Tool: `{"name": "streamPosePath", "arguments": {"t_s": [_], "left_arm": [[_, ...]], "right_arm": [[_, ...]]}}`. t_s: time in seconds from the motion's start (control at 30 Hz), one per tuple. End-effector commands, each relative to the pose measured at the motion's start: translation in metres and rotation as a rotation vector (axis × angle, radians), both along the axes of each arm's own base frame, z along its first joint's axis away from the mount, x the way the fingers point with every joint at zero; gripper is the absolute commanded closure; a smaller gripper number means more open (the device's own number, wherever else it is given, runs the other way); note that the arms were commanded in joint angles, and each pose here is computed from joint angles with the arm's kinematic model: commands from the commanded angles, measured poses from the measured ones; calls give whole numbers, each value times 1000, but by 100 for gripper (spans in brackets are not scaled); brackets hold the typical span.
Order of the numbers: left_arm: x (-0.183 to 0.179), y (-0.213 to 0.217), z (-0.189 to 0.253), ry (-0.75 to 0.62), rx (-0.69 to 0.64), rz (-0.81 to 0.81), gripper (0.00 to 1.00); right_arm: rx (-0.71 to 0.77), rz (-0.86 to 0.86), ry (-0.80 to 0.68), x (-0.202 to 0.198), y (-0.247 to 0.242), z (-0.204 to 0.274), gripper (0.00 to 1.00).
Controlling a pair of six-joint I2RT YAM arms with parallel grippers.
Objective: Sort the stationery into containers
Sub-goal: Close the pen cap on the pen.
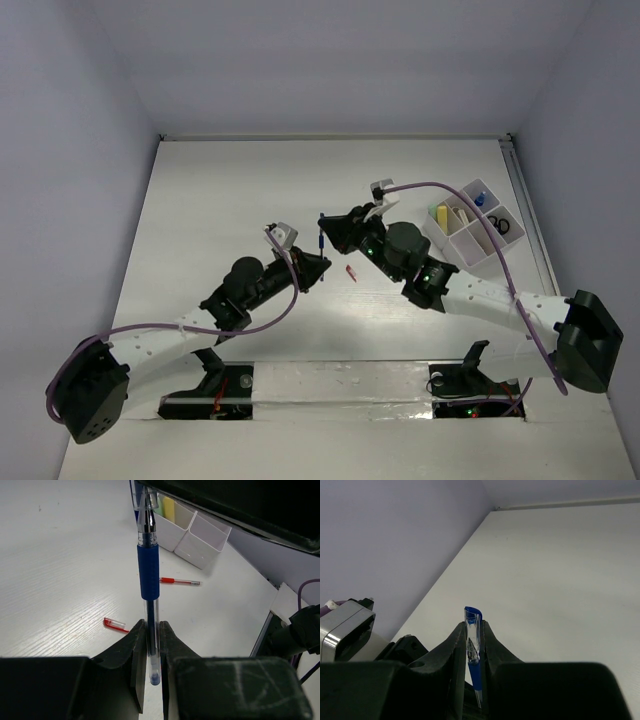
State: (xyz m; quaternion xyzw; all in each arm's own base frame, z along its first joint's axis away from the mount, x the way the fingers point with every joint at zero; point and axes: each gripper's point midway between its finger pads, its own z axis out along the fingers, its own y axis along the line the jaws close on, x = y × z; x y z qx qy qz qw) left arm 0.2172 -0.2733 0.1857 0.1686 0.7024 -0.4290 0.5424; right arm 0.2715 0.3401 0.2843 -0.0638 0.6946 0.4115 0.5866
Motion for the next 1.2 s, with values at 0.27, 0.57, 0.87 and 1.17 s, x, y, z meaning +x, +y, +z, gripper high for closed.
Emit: {"name": "streamPosePath", "arguments": {"t_s": [0.27, 0.57, 0.87, 1.17], "left_arm": [[1, 4, 30, -77, -63, 13, 100], [-5, 5, 41, -71, -109, -9, 100], [-9, 4, 84, -107, -195, -26, 100], [-13, 7, 145, -179, -289, -31, 100]], "right_arm": [[-92, 70, 49, -30, 9, -36, 100], [-191, 67, 73, -51, 4, -65, 100], [-193, 112, 157, -71, 4, -89, 100], [-200, 140, 267, -96, -5, -124, 100]]}}
